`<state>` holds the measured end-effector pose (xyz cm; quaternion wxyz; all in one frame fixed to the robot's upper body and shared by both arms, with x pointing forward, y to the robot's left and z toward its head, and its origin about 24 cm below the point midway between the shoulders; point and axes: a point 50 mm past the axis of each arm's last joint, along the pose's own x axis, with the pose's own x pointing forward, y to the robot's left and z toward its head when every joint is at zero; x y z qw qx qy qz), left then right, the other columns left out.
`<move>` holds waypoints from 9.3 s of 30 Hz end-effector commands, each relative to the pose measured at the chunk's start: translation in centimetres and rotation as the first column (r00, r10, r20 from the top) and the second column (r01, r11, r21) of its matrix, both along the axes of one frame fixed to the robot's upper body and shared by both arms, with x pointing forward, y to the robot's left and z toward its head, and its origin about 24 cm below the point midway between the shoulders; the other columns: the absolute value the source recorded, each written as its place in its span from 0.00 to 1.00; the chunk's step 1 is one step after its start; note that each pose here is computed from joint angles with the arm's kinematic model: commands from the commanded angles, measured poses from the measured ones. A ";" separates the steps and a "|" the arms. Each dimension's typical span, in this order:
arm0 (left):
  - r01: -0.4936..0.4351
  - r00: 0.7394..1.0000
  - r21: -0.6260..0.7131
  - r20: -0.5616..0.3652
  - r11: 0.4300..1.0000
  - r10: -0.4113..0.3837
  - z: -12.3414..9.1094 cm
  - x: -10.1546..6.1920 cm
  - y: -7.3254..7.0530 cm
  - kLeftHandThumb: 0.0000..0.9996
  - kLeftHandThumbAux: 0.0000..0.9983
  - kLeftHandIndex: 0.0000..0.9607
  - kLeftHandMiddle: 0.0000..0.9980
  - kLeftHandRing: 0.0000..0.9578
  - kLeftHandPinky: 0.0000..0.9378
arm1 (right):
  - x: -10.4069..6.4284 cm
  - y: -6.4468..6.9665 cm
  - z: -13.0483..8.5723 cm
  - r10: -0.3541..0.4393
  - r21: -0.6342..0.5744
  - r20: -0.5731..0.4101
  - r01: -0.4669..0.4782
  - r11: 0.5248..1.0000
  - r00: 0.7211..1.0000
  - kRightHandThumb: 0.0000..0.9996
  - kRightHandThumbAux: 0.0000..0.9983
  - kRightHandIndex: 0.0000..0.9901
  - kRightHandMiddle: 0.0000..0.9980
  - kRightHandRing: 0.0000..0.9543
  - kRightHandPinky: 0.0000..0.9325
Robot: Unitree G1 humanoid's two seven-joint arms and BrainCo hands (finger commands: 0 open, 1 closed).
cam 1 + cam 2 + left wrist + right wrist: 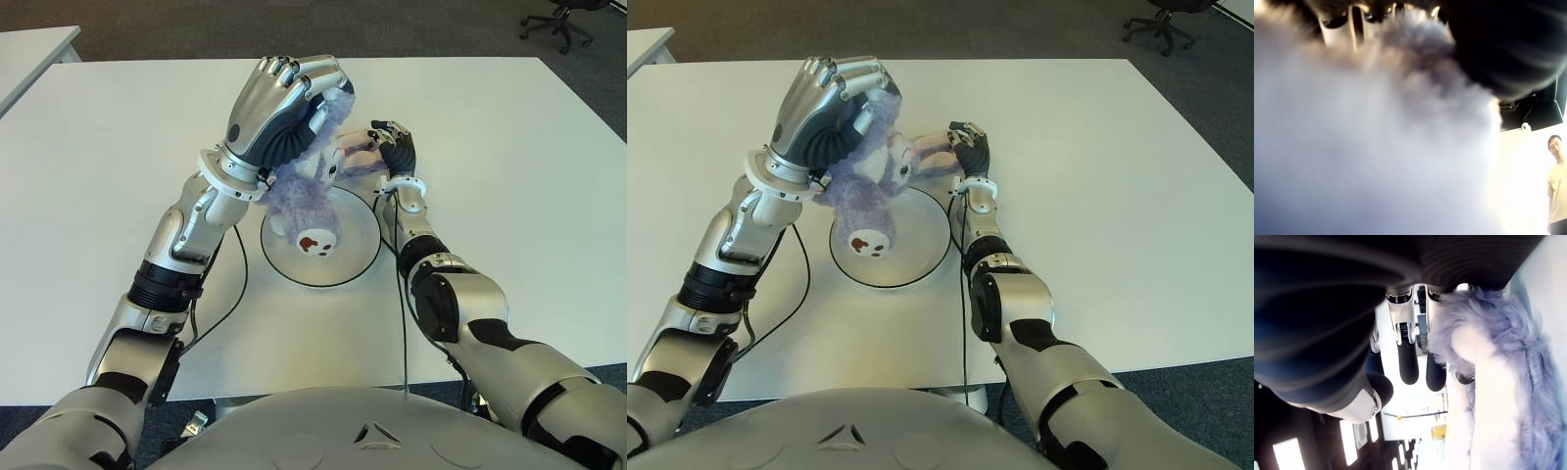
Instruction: Put the doll into the plate.
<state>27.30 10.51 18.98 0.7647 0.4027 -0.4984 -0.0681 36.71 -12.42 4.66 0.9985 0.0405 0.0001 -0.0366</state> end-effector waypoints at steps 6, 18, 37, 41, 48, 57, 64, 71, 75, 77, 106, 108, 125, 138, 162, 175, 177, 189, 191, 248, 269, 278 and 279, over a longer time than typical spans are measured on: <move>0.000 0.999 0.030 -0.042 1.000 0.002 -1.0 0.5 -0.2 0.85 0.66 0.46 0.49 0.77 0.85 | -2.8 0.4 -5.0 0.002 0.020 -0.207 0.003 1.000 0.978 0.69 0.73 0.40 0.26 0.29 0.31; 0.008 0.998 0.046 -0.065 0.999 -0.005 -1.3 0.8 -0.1 0.85 0.66 0.43 0.59 0.69 0.75 | -2.7 0.5 -5.0 0.002 0.025 -0.207 0.004 1.000 0.978 0.69 0.73 0.40 0.26 0.28 0.31; 0.067 0.993 0.128 -0.101 0.989 -0.054 -1.5 1.1 0.1 0.84 0.67 0.42 0.48 0.47 0.47 | -2.5 0.6 -4.9 0.001 0.025 -0.215 0.005 1.000 0.977 0.69 0.73 0.40 0.25 0.27 0.29; 0.069 0.993 0.149 -0.105 0.986 -0.054 -1.6 1.1 0.1 0.84 0.67 0.44 0.47 0.47 0.48 | -2.5 0.6 -4.8 -0.001 0.028 -0.213 0.008 1.000 0.977 0.69 0.73 0.40 0.25 0.26 0.30; 0.073 0.990 0.134 -0.133 0.988 -0.056 -2.3 1.4 0.1 0.84 0.66 0.47 0.44 0.45 0.44 | -2.5 0.6 -4.7 -0.005 0.024 -0.208 0.010 1.000 0.978 0.69 0.73 0.40 0.24 0.26 0.30; 0.070 0.982 0.113 -0.181 0.991 -0.049 -3.2 1.4 0.1 0.84 0.67 0.50 0.41 0.38 0.38 | -2.5 0.7 -4.6 -0.010 0.023 -0.200 0.015 1.000 0.980 0.69 0.73 0.40 0.22 0.24 0.28; 0.076 0.978 0.124 -0.201 0.989 -0.050 -3.8 1.3 0.1 0.84 0.67 0.49 0.42 0.38 0.38 | -2.4 0.9 -4.6 -0.011 0.040 -0.200 0.019 0.999 0.980 0.69 0.73 0.40 0.22 0.22 0.25; 0.093 0.976 0.136 -0.206 0.986 -0.064 -4.1 1.4 -0.1 0.84 0.67 0.48 0.42 0.38 0.38 | -2.4 0.9 -4.6 -0.014 0.034 -0.207 0.022 0.999 0.978 0.69 0.73 0.40 0.21 0.22 0.26; 0.101 0.975 0.135 -0.212 0.986 -0.071 -4.3 1.4 -0.1 0.84 0.67 0.48 0.42 0.37 0.38 | -2.4 1.0 -4.6 -0.012 0.028 -0.206 0.018 0.999 0.978 0.69 0.73 0.40 0.21 0.21 0.25; 0.107 0.973 0.130 -0.218 0.986 -0.077 -4.4 1.4 -0.1 0.84 0.67 0.48 0.42 0.37 0.38 | -2.4 1.0 -4.6 -0.011 0.027 -0.205 0.017 0.999 0.979 0.69 0.73 0.40 0.21 0.21 0.25; 0.201 0.930 0.064 -0.326 0.978 -0.170 -5.7 0.4 -0.8 0.84 0.67 0.43 0.45 0.39 0.42 | -2.5 1.5 -4.3 -0.001 0.012 -0.172 0.003 1.000 0.985 0.68 0.73 0.40 0.17 0.17 0.23; 0.207 0.925 0.061 -0.337 0.976 -0.175 -5.7 0.2 -0.8 0.84 0.67 0.43 0.45 0.39 0.41 | -2.5 1.6 -4.3 0.002 0.012 -0.174 0.000 1.000 0.985 0.68 0.73 0.40 0.17 0.17 0.23; 0.250 0.892 0.028 -0.397 0.968 -0.219 -5.4 -0.4 -0.8 0.84 0.67 0.43 0.45 0.37 0.40 | -2.4 1.6 -4.4 0.006 0.018 -0.195 -0.002 1.000 0.981 0.69 0.73 0.40 0.18 0.18 0.23; 0.263 0.883 0.028 -0.410 0.964 -0.229 -5.3 -0.8 -0.8 0.83 0.67 0.43 0.45 0.35 0.38 | -2.4 1.5 -4.4 0.008 0.020 -0.191 -0.004 1.000 0.981 0.68 0.73 0.40 0.19 0.19 0.24; 0.386 0.857 0.042 -0.387 0.922 -0.341 -4.2 -3.2 -1.3 0.70 0.70 0.42 0.28 0.30 0.31 | -2.4 1.4 -4.3 0.017 0.051 -0.180 -0.008 0.999 0.984 0.69 0.74 0.40 0.17 0.15 0.19; 0.428 0.850 0.080 -0.374 0.900 -0.371 -4.1 -3.9 -1.5 0.70 0.71 0.42 0.28 0.29 0.30 | -2.3 1.4 -4.3 0.021 0.029 -0.181 -0.016 0.999 0.983 0.69 0.74 0.40 0.17 0.16 0.21; 0.431 0.849 0.081 -0.373 0.899 -0.374 -4.1 -4.0 -1.6 0.69 0.71 0.42 0.28 0.28 0.30 | -2.3 1.4 -4.3 0.020 0.027 -0.182 -0.016 1.000 0.983 0.69 0.73 0.40 0.17 0.16 0.20; 0.432 0.850 0.099 -0.378 0.897 -0.368 -4.2 -4.2 -1.6 0.69 0.71 0.42 0.27 0.29 0.31 | -2.3 1.4 -4.3 0.020 0.018 -0.185 -0.017 1.000 0.982 0.69 0.73 0.40 0.17 0.16 0.20; 0.431 0.848 0.097 -0.382 0.897 -0.366 -4.2 -4.3 -1.6 0.69 0.71 0.42 0.27 0.29 0.31 | -2.3 1.4 -4.3 0.020 0.018 -0.185 -0.018 1.000 0.982 0.69 0.73 0.40 0.17 0.16 0.20; 0.318 0.898 0.047 -0.337 0.947 -0.284 -4.9 -3.3 -1.3 0.24 0.39 0.00 0.00 0.00 0.00 | -1.8 2.4 -3.2 0.013 0.010 -0.148 -0.012 1.000 0.989 0.69 0.74 0.40 0.08 0.06 0.06; 0.319 0.911 0.088 -0.305 0.944 -0.279 -4.8 -3.7 -1.0 0.23 0.31 0.00 0.00 0.00 0.00 | -1.8 2.6 -3.1 0.010 -0.009 -0.174 -0.012 1.000 0.985 0.69 0.74 0.40 0.08 0.07 0.12; 0.310 0.909 0.045 -0.307 0.950 -0.282 -4.6 -3.7 -0.7 0.22 0.30 0.00 0.00 0.00 0.00 | -2.0 2.4 -3.4 0.015 0.000 -0.165 -0.016 1.000 0.986 0.68 0.74 0.40 0.09 0.10 0.15; 0.310 0.909 0.039 -0.306 0.950 -0.284 -4.6 -3.7 -0.7 0.21 0.30 0.00 0.00 0.00 0.00 | -2.0 2.4 -3.4 0.015 0.000 -0.164 -0.016 1.000 0.986 0.68 0.74 0.40 0.10 0.11 0.16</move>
